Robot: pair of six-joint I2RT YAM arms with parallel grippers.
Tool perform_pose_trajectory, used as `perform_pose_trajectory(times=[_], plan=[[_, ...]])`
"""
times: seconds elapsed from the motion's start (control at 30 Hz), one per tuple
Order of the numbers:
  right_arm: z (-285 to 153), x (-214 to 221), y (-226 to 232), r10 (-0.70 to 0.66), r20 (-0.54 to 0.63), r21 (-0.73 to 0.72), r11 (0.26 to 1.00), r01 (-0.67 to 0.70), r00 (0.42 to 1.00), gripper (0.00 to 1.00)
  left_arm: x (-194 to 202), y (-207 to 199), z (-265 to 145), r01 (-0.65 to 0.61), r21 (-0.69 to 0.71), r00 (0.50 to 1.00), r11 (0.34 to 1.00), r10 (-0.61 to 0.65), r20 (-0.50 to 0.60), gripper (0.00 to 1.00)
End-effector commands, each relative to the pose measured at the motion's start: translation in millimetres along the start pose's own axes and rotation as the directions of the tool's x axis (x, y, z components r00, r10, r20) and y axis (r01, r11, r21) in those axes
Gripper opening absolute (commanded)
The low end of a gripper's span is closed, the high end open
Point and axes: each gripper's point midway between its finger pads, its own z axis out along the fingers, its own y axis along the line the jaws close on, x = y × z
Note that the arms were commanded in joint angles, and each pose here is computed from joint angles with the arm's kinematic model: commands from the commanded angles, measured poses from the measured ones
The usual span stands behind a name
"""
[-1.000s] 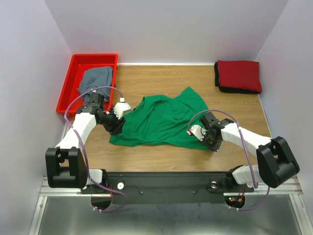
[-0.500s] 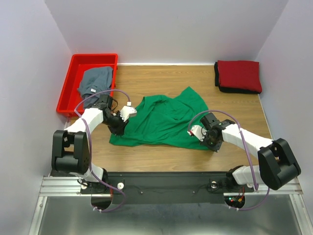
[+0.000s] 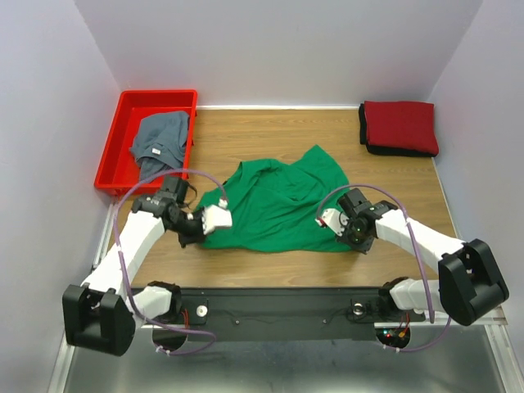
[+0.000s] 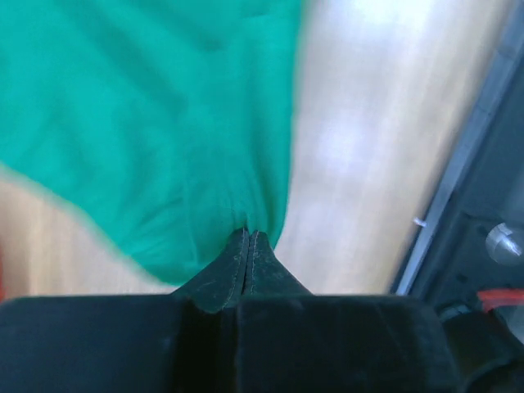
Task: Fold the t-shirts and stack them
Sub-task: Flatten the tshirt out
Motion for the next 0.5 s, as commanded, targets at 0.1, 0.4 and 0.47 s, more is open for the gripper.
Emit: perform_pose_trajectory(times=[0.1, 0.4, 0.47], plan=[[-12.9, 4.7, -1.8, -0.021, -0.006, 0.019, 1.0, 0.021, 1.0, 0.01, 20.4, -48.3, -2.4, -0.138, 0.162, 0.982, 0.977, 0.157, -0.108, 0.47], [-12.6, 1.3, 0.3, -0.026, -0.008, -0.008, 1.0, 0.026, 1.0, 0.0, -16.0, 13.1, 5.1, 0.034, 0.002, 0.999, 0.999, -0.034, -0.037, 0.44], [-8.0, -1.0, 0.2, -0.019, -0.012, -0.013, 1.0, 0.018, 1.0, 0.01, -19.2, 26.1, 15.0, 0.085, -0.02, 0.996, 0.996, -0.085, -0.025, 0.39]])
